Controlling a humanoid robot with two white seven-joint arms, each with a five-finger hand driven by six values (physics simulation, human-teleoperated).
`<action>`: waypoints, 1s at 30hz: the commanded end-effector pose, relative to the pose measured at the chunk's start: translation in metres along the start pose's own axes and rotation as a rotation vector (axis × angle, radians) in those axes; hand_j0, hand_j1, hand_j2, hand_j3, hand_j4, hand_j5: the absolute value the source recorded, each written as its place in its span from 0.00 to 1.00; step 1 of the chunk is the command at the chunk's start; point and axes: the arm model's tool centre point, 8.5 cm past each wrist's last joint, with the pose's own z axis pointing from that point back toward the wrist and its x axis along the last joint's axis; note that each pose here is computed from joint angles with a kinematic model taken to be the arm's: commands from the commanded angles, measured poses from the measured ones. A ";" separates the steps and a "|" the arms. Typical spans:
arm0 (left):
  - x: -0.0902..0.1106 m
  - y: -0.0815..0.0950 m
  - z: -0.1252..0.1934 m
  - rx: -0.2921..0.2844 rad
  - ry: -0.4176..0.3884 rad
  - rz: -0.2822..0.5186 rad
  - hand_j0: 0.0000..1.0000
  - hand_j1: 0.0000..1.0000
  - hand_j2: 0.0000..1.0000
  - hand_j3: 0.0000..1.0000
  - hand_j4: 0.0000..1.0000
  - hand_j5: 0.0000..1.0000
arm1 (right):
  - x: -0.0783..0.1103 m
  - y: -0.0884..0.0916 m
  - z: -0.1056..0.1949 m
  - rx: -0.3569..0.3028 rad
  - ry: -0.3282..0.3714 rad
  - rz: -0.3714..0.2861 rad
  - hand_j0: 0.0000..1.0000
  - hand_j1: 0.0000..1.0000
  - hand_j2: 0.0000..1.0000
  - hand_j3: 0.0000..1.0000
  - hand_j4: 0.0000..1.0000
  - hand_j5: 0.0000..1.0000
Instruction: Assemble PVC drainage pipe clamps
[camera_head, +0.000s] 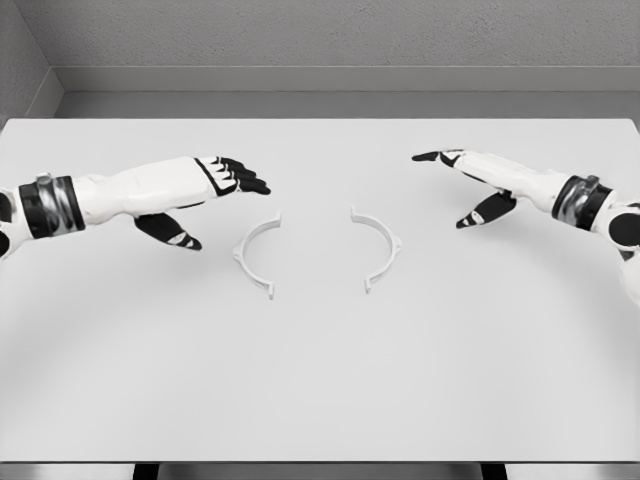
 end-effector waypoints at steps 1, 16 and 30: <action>-0.001 -0.003 -0.007 0.009 -0.003 0.015 1.00 1.00 1.00 1.00 1.00 1.00 | 0.009 0.009 -0.014 0.033 -0.034 -0.019 1.00 1.00 1.00 1.00 1.00 1.00; -0.005 -0.006 -0.021 -0.007 0.005 0.011 1.00 1.00 1.00 1.00 1.00 1.00 | 0.029 0.025 -0.038 0.104 -0.094 -0.011 1.00 1.00 1.00 1.00 1.00 1.00; -0.012 -0.029 -0.019 -0.081 0.054 -0.010 1.00 1.00 1.00 1.00 1.00 1.00 | 0.031 0.014 -0.047 0.109 -0.091 0.007 1.00 1.00 1.00 1.00 1.00 1.00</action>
